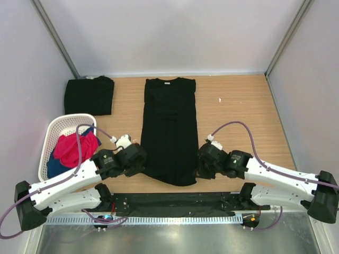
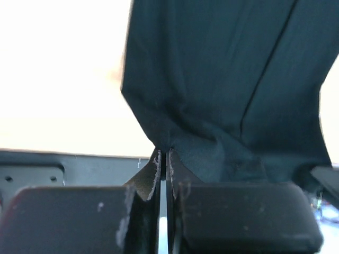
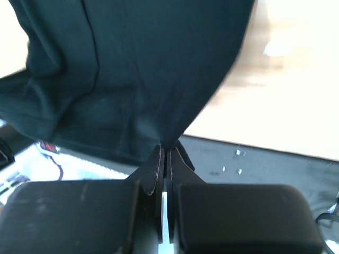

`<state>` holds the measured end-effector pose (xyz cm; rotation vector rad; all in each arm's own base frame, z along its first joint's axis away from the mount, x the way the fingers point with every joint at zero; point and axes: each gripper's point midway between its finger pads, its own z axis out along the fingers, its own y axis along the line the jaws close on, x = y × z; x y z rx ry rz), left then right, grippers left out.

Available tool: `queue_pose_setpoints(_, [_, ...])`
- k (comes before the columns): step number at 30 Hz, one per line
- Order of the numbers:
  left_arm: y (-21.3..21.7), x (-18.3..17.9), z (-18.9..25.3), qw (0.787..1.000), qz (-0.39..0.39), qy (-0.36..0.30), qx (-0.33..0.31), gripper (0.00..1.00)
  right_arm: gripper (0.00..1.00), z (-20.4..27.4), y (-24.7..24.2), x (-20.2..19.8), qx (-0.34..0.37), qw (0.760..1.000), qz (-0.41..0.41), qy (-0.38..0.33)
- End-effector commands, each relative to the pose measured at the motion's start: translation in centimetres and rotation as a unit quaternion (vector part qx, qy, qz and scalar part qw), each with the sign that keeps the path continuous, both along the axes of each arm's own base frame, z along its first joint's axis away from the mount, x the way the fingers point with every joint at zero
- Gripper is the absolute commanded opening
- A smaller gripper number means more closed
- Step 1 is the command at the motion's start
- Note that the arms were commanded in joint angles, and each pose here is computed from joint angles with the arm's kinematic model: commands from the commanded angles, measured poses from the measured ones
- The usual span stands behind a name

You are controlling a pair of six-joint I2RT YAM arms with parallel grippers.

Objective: Fold and stack the t-shirts
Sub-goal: Fold the tshirt

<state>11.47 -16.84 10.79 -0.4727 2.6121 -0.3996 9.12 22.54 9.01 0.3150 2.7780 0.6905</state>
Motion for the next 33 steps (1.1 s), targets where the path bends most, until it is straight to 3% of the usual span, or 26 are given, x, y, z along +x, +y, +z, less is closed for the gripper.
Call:
queue_pose_setpoints(1, [1.7, 2.7, 1.0, 0.998, -0.017, -0.019, 0.055, 0.0, 0.01, 1.9, -0.3, 3.3, -0.018, 0.999, -0.003, -0.051])
queue_pose_setpoints(7, [1.8, 8.5, 2.8, 0.996, -0.04, -0.032, 0.079, 0.0, 0.01, 3.7, -0.4, 9.9, -0.01, 0.998, -0.006, -0.057])
queue_pose_setpoints(9, [0.9, 10.1, 3.8, 0.995, -0.061, -0.04, 0.071, 0.0, 0.01, 2.9, -0.7, 11.8, -0.042, 0.998, 0.007, -0.051])
queue_pose_setpoints(18, [-0.2, 19.2, 5.0, 0.995, -0.071, -0.06, 0.048, 0.0, 0.01, 3.0, 0.9, 20.0, -0.027, 0.998, 0.016, -0.05])
queue_pose_setpoints(24, [-0.8, 22.4, 3.6, 0.995, -0.078, -0.049, 0.038, 0.0, 0.01, 2.9, -0.4, 24.7, -0.011, 0.999, 0.0, -0.047])
queue_pose_setpoints(33, [-0.3, 26.2, 1.9, 0.995, -0.069, -0.043, 0.054, 0.0, 0.01, 0.9, -1.0, 28.0, 0.007, 1.0, -0.003, -0.019])
